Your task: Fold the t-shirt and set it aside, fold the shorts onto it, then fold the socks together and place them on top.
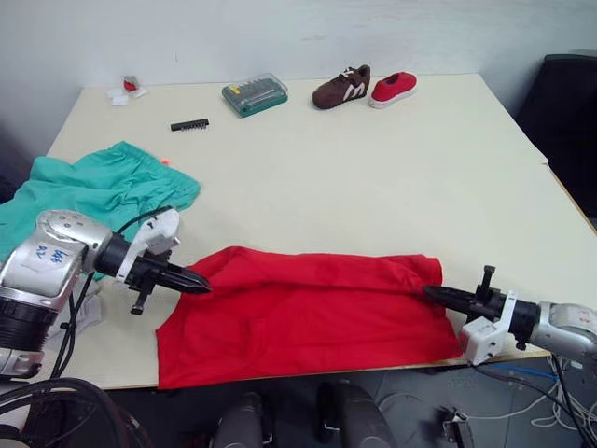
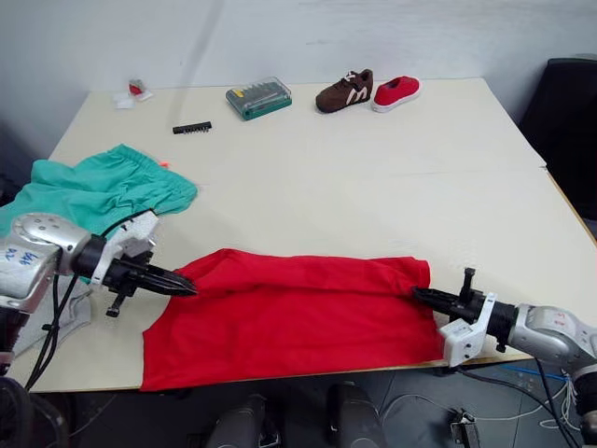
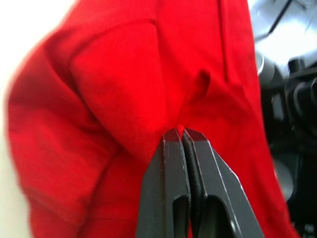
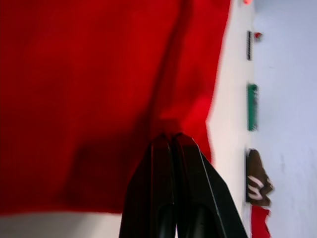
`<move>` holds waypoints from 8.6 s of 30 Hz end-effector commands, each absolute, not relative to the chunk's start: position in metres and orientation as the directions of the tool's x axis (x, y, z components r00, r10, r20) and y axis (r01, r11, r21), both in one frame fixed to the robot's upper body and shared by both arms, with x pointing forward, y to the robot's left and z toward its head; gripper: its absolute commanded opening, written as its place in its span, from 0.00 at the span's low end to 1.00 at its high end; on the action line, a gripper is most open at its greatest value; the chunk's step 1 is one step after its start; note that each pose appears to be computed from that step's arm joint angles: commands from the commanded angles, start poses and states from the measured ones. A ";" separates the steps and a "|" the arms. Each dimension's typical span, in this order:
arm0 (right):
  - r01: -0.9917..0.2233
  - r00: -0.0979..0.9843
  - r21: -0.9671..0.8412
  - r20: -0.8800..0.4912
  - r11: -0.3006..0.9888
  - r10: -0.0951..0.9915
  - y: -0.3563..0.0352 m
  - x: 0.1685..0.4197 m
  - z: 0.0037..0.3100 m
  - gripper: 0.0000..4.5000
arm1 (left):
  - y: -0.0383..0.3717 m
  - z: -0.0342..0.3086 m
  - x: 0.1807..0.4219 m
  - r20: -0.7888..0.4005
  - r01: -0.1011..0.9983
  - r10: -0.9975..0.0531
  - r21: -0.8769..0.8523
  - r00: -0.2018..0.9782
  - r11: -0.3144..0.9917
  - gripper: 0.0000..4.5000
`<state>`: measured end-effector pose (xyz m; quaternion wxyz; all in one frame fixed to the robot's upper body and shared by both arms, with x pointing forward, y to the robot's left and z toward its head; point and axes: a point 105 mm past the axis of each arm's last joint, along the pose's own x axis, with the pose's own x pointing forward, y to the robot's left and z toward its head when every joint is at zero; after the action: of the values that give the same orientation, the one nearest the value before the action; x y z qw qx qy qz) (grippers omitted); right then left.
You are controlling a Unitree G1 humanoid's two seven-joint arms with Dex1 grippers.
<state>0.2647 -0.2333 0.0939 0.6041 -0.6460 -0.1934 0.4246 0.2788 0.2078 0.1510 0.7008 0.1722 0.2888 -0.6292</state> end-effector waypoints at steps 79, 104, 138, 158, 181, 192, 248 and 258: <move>-0.707 0.704 -0.371 -0.457 0.603 0.544 -0.176 0.299 0.090 0.00 | 0.231 0.114 0.369 -0.599 0.808 -0.611 0.108 0.518 0.579 0.00; -0.652 0.758 -0.352 -0.302 0.671 0.578 -0.168 0.296 0.125 0.00 | 0.215 0.111 0.353 -0.649 0.849 -0.642 0.011 0.408 0.528 0.00; -0.267 0.896 -0.358 -0.434 0.894 0.094 -0.269 0.306 0.091 0.00 | 0.172 0.092 0.365 -0.629 0.907 -0.664 0.180 0.403 0.380 0.00; -0.465 0.879 -0.240 -0.239 0.852 0.413 -0.190 0.303 0.120 0.00 | 0.162 0.115 0.337 -0.473 0.916 -0.791 0.102 0.388 0.388 0.00; -0.362 0.930 -0.229 -0.154 0.904 0.333 -0.221 0.315 0.152 0.00 | 0.166 0.172 0.318 -0.376 0.966 -0.893 0.027 0.247 0.256 0.00; -0.452 0.867 -0.252 -0.349 0.856 0.355 -0.194 0.310 0.103 0.00 | 0.203 0.097 0.296 -0.722 0.982 -0.675 0.038 0.153 0.183 0.00; -0.871 0.427 -0.152 -0.703 0.467 0.568 -0.206 0.342 0.123 0.14 | 0.114 0.213 0.272 -0.247 0.967 -0.968 0.254 0.051 -0.014 1.00; -0.859 0.512 -0.427 -0.721 0.283 0.466 -0.194 0.404 0.148 0.01 | 0.111 0.214 0.278 -0.229 0.963 -0.971 0.271 0.074 0.009 1.00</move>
<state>0.3908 -0.1949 0.1442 0.7767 -0.3729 0.2472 0.4434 0.2781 0.1130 0.2047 0.7108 0.1691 0.0112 -0.6826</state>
